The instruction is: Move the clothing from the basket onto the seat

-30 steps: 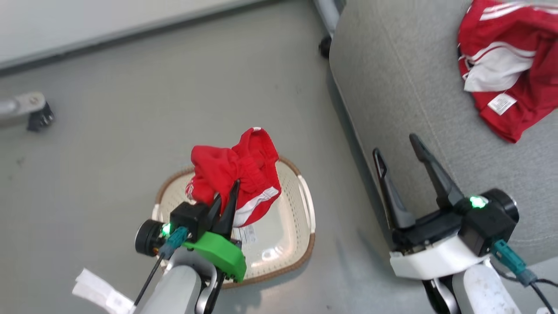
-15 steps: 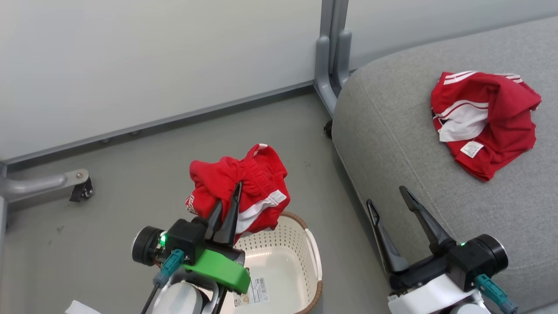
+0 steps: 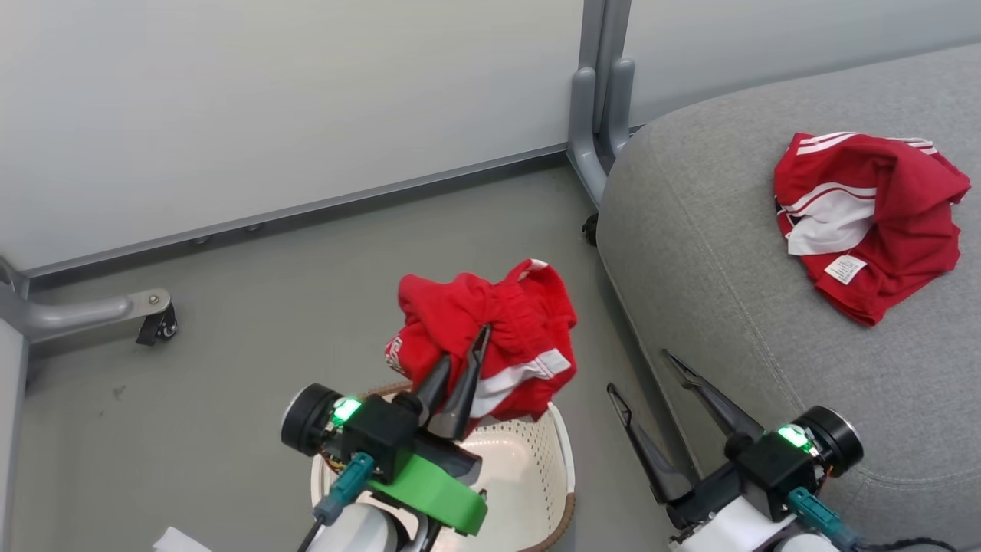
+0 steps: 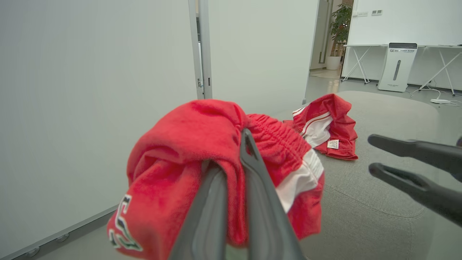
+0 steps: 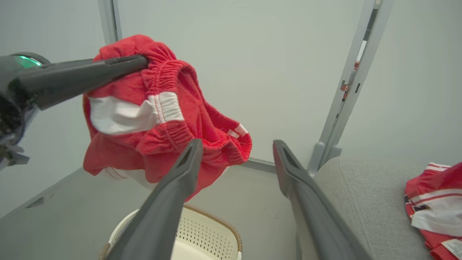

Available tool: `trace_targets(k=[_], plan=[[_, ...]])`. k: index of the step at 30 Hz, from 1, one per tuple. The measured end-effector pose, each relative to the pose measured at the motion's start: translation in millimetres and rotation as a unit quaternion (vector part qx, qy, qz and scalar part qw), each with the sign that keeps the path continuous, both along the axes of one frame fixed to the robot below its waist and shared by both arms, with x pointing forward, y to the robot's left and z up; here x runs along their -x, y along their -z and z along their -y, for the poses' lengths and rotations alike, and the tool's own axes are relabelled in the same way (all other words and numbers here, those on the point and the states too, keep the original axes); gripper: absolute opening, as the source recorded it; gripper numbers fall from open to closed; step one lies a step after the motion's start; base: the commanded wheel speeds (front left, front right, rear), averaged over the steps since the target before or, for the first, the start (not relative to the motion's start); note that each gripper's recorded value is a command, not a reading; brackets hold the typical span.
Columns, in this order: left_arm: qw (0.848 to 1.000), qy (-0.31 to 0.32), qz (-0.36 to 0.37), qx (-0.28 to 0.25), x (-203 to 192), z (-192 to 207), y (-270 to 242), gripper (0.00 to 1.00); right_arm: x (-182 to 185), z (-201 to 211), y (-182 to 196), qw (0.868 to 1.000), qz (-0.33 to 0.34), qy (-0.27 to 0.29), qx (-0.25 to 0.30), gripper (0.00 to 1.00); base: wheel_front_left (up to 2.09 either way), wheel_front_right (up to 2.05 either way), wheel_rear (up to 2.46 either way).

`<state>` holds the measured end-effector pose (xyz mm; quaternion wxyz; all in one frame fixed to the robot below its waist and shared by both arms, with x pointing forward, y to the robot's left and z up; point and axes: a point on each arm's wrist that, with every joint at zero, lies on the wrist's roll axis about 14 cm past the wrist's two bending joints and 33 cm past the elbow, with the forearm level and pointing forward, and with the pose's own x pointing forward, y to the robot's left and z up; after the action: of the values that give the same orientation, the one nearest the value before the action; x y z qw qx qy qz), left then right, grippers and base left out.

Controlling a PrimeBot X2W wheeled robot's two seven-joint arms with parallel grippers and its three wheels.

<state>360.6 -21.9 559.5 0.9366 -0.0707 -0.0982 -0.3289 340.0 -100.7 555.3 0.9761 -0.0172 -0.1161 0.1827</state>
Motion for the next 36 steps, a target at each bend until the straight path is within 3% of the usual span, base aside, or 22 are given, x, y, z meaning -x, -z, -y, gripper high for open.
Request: trace_targets(k=[8,23,24,25,27,36], plan=[[0.999,0.036,0.005,0.001,3.8,18.2,-3.9,0.00,-13.6,-24.1,11.2,0.996,-0.001,-0.064,0.064,1.00,0.00,0.00,0.00],[0.997,0.073,0.002,0.017,8.5,34.8,-12.3,0.00,-21.3,-53.3,42.7,0.986,-0.038,-0.130,0.099,1.00,0.00,0.00,0.00],[0.997,0.074,0.002,0.017,8.5,35.2,-12.9,0.00,-21.4,-55.1,43.0,0.985,-0.039,-0.133,0.098,0.59,0.00,0.00,0.00],[0.997,0.074,0.003,0.017,8.5,35.6,-13.6,0.00,-20.9,-57.3,43.0,0.985,-0.040,-0.137,0.095,0.29,0.00,0.00,0.00],[0.997,0.074,0.003,0.018,8.0,35.8,-14.1,0.00,-20.0,-59.1,43.7,0.985,-0.043,-0.140,0.090,0.00,0.00,0.00,0.00],[0.998,0.064,-0.005,0.013,1.6,34.2,-7.6,0.03,-23.4,-55.5,39.6,0.989,-0.050,-0.129,0.058,0.00,0.00,0.00,0.00]])
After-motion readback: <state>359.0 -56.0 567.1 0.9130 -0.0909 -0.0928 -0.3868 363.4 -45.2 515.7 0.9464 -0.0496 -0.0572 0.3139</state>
